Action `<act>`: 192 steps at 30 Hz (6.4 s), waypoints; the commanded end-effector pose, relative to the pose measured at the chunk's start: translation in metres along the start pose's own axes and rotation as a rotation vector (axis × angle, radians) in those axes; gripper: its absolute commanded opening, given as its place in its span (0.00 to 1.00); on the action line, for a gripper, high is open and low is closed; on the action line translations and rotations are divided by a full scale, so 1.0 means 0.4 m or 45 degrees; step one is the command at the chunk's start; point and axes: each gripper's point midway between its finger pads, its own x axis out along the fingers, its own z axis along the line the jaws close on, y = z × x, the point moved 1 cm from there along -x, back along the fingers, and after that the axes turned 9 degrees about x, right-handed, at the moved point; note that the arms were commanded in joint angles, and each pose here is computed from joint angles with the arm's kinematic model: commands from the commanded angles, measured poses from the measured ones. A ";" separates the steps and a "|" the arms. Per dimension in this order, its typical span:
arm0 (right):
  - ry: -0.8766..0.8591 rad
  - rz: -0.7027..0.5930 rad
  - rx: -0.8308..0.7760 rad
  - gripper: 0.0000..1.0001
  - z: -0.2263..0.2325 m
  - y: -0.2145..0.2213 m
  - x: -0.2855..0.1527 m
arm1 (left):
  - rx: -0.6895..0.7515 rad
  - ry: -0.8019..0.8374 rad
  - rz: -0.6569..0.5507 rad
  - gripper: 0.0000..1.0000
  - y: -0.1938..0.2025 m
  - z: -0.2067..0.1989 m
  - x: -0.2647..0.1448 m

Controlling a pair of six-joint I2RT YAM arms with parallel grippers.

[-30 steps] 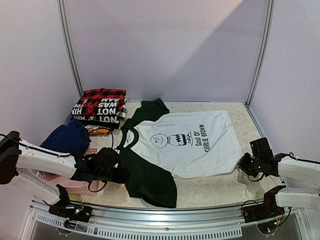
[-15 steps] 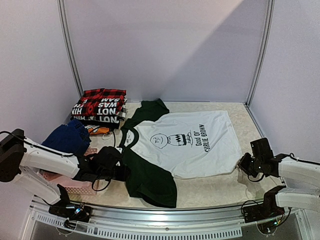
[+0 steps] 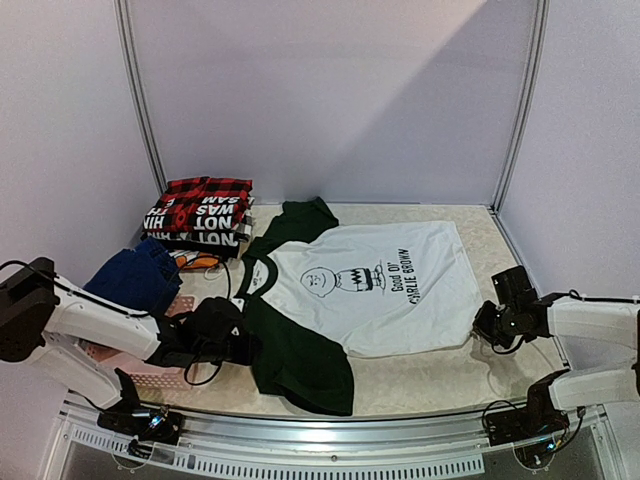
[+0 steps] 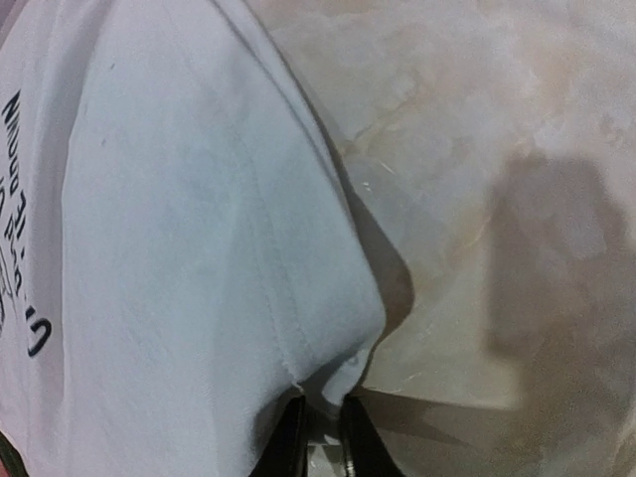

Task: Fold and stack the mixed laundry pile
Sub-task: Smooth out the flattened T-shirt at the center of the board, then pick up the flattened T-shirt from the center of the board, then fold the flattened T-shirt at the center of the board.

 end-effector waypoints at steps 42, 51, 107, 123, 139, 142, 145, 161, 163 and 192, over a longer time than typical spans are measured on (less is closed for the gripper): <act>-0.114 -0.156 -0.106 0.64 0.024 -0.084 -0.199 | 0.186 0.025 -0.002 0.74 -0.013 -0.025 -0.200; -0.267 0.040 -0.207 0.69 0.074 -0.014 -0.168 | 0.467 0.115 0.176 0.76 0.067 -0.126 -0.253; 0.233 -0.135 -0.011 0.59 -0.080 -0.068 -0.081 | 0.709 0.052 0.278 0.00 0.109 -0.302 -0.254; 0.335 -0.035 -0.049 0.40 -0.095 -0.052 -0.038 | 0.689 0.055 0.218 0.00 0.091 -0.286 -0.265; 0.345 -0.069 -0.080 0.00 -0.082 -0.074 -0.055 | 0.652 0.043 0.092 0.00 0.016 -0.265 -0.316; 0.333 -0.101 -0.110 0.00 -0.075 -0.089 -0.085 | 0.636 0.055 0.065 0.00 -0.006 -0.270 -0.330; 0.285 -0.111 -0.115 0.00 -0.063 -0.093 -0.112 | 0.636 0.059 0.056 0.00 -0.021 -0.280 -0.334; 0.227 -0.176 -0.076 0.00 -0.064 -0.050 -0.211 | 0.641 0.029 0.021 0.00 -0.090 -0.280 -0.373; 0.233 -0.186 -0.076 0.00 -0.066 -0.053 -0.210 | 0.646 0.016 0.022 0.00 -0.095 -0.278 -0.372; 0.301 -0.354 -0.304 0.00 0.157 -0.223 -0.181 | 0.619 -0.286 0.053 0.00 -0.330 -0.152 -0.268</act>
